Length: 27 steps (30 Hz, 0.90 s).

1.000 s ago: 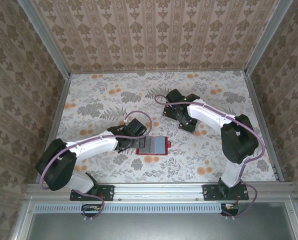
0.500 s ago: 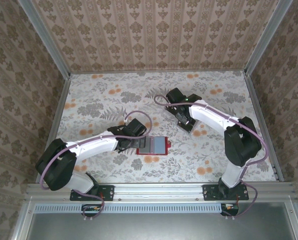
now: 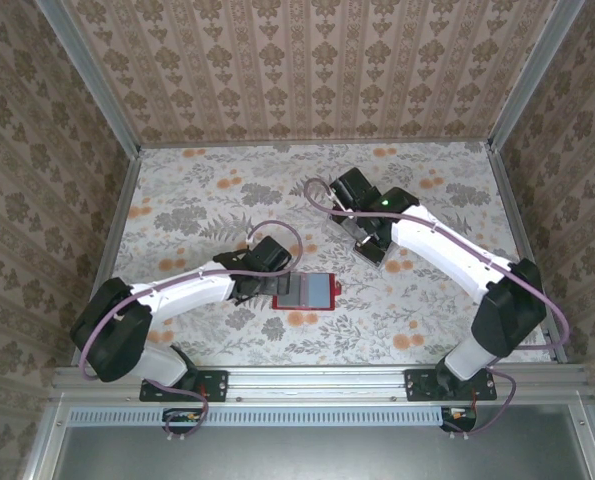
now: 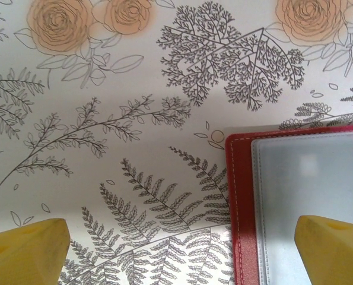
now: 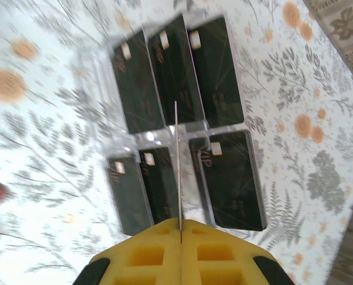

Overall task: Put the credit cards into the card holder
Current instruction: Pick up the credit card from the storage box, then insert the credit card into the card slot.

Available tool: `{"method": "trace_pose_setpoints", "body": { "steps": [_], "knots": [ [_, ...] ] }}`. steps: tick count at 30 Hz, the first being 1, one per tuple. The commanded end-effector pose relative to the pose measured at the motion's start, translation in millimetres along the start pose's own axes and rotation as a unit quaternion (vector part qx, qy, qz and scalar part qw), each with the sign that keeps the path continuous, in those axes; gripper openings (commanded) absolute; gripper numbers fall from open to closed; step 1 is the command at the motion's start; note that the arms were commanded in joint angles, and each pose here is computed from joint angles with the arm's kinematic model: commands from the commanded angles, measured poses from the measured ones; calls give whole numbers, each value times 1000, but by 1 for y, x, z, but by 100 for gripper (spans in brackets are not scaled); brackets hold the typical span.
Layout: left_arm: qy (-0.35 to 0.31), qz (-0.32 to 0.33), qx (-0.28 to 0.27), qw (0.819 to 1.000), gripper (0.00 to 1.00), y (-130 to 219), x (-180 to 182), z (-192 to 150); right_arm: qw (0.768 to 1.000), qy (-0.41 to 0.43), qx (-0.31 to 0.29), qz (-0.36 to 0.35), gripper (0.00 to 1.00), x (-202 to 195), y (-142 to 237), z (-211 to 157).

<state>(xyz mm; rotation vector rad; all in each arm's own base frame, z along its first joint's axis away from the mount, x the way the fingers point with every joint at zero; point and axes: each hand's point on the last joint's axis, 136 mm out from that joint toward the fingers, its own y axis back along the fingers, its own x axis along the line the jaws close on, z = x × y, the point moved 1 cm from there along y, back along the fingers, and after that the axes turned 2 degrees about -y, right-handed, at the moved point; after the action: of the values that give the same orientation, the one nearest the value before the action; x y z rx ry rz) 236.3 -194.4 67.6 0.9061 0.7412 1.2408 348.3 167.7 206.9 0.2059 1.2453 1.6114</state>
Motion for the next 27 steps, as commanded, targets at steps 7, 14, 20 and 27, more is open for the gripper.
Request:
{"method": "trace_pose_setpoints", "body": {
  "steps": [7, 14, 20, 27],
  "knots": [
    [-21, 5, -13, 1000, 100, 12, 8, 8, 922, -275, -47, 267, 0, 87, 38, 5],
    [-22, 1, -4, 1000, 100, 6, 7, -2, 817, -439, -52, 370, 0, 123, 24, -18],
    [-28, -4, 1, 1000, 100, -1, 1, -8, 782, -490, -39, 383, 0, 135, 10, -40],
    [-48, -1, 3, 999, 100, -7, -10, -10, 757, -506, -23, 412, 0, 156, -3, -45]
  ]
}}
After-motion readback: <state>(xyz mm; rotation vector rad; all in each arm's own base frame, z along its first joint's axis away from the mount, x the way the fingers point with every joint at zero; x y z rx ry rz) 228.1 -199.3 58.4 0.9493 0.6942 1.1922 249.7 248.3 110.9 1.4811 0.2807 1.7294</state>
